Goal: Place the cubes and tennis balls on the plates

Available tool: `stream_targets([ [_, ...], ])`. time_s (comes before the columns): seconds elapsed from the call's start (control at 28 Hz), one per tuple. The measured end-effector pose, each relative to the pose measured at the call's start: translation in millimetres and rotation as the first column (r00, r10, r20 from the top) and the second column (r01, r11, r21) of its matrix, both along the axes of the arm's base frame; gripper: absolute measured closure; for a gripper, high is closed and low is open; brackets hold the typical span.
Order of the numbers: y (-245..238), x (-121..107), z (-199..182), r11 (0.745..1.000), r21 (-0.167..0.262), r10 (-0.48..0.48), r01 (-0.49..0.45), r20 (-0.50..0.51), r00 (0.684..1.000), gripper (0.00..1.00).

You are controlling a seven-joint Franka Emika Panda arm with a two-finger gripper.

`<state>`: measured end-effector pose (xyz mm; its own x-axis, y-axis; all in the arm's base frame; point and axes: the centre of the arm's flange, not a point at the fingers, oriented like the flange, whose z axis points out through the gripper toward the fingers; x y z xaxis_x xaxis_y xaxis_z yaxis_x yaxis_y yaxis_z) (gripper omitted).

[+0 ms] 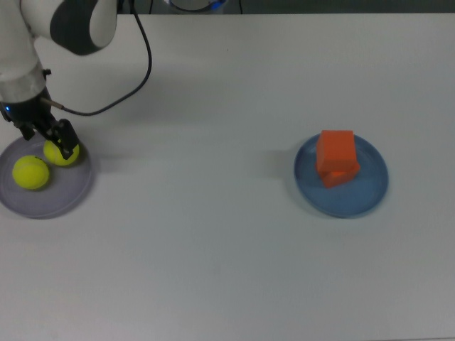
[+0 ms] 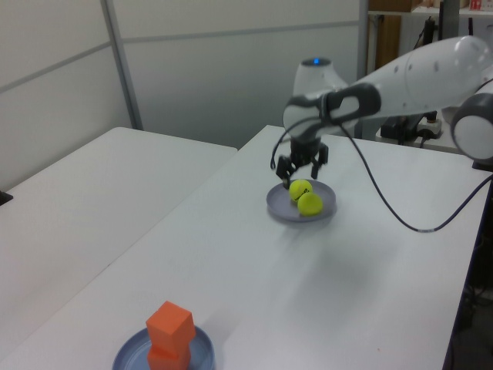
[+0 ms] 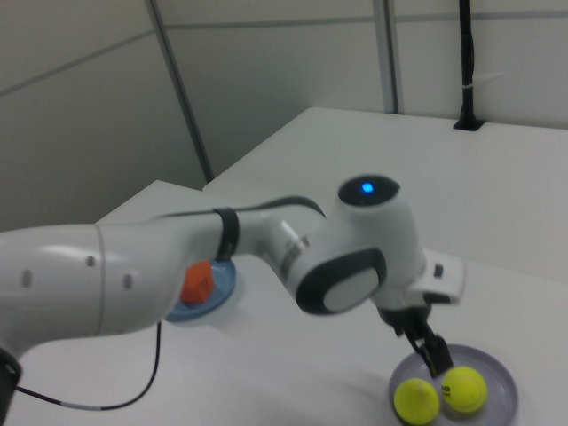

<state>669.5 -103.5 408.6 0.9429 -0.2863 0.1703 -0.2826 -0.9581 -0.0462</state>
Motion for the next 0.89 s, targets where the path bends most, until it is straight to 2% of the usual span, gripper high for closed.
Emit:
stream_targets([
  [0.14, 27.4, -9.1, 65.4, 0.999, 0.048, 0.007, -0.007, 0.003, 1.000, 0.00],
  [0.25, 60.5, -25.4, 119.5, 0.995, 0.093, 0.047, -0.047, -0.008, 0.999, 0.00],
  [0.43, 115.1, -54.8, 181.1, 0.985, 0.125, 0.115, -0.116, 0.016, 0.993, 0.00],
  [0.68, 151.3, -94.1, 222.1, 0.973, 0.150, 0.183, -0.178, -0.023, 0.983, 0.00],
  [0.89, 164.7, -113.0, 240.7, 0.965, 0.155, 0.216, -0.210, -0.027, 0.976, 0.00],
])
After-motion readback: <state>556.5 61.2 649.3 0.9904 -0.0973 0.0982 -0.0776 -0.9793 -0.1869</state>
